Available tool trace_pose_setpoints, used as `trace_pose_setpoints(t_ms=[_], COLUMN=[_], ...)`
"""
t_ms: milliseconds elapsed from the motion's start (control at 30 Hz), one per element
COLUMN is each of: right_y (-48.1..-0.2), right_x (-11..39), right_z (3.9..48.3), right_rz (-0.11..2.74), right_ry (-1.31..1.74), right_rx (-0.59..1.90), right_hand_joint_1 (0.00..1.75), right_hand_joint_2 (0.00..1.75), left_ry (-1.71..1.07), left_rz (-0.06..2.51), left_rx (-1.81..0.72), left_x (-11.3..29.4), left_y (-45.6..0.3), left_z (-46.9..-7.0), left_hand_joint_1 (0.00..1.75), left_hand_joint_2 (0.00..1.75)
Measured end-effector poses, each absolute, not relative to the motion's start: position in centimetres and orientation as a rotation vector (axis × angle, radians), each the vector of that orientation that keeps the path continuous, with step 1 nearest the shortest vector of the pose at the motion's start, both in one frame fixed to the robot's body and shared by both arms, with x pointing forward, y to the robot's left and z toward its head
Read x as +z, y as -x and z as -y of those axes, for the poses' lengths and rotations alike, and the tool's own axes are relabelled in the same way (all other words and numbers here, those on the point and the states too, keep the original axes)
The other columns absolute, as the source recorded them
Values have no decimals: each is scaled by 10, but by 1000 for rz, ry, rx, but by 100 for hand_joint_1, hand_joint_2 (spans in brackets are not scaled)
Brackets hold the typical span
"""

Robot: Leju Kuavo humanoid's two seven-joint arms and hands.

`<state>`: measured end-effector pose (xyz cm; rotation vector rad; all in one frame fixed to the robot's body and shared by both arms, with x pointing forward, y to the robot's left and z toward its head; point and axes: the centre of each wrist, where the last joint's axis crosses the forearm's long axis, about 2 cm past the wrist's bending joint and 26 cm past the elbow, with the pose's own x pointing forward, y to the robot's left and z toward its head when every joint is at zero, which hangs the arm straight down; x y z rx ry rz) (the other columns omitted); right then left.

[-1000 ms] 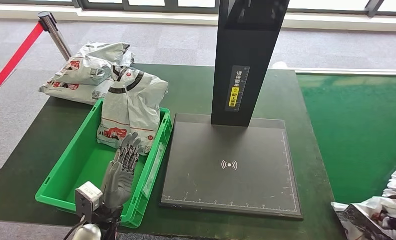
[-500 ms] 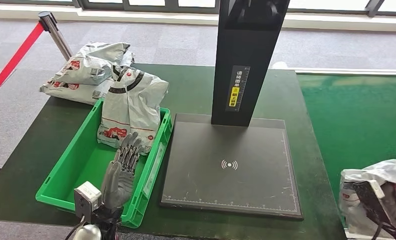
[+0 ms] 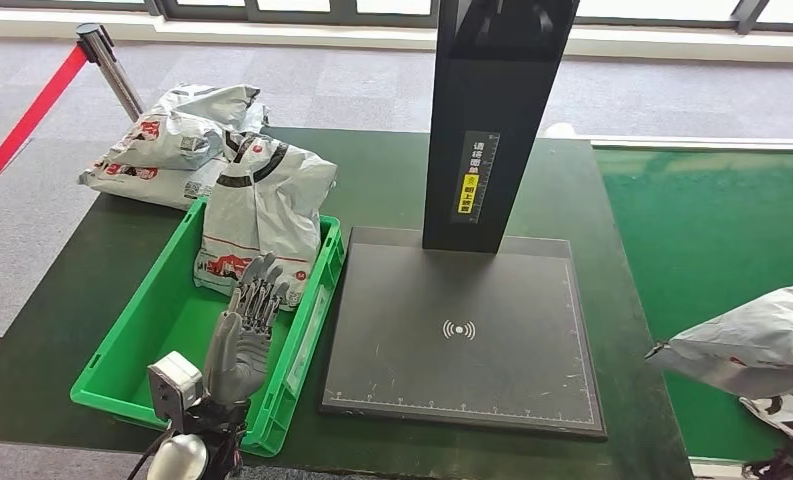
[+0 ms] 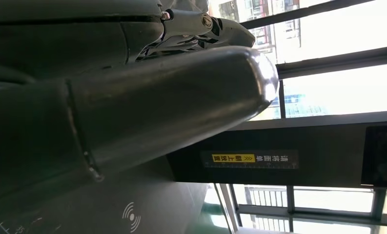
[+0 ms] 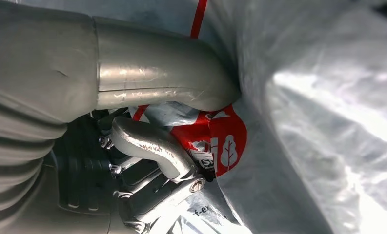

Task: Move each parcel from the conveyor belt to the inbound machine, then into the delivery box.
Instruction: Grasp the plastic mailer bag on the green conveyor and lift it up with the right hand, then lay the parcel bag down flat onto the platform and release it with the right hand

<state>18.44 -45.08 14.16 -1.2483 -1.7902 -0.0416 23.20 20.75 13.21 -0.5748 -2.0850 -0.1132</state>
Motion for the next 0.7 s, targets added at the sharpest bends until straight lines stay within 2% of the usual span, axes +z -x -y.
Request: trace_pose_setpoints(t_ms=[167, 300, 400, 500, 700], right_y=[-205, -238, -279, -292, -292], right_x=[153, 169, 169, 148, 129], right_z=[423, 392, 350, 317, 300], right_rz=[2035, 2121, 2089, 2028, 1967], right_ry=[1069, 866, 585, 427, 337], right_rx=[-27, 25, 137, 226, 260], right_hand_joint_1=[175, 175, 175, 175, 175], right_hand_joint_2=[175, 175, 175, 175, 175], left_ry=[597, 593, 580, 575, 570], left_rz=[2115, 2121, 2121, 2117, 2105], left_rx=[-78, -63, -61, -63, -60], left_x=[131, 130, 131, 131, 128], left_y=[-236, -239, -239, -237, -231], left_z=[-207, -206, -205, -205, -206], left_hand_joint_1=[0, 0, 0, 0, 0], left_hand_joint_2=[0, 0, 0, 0, 0])
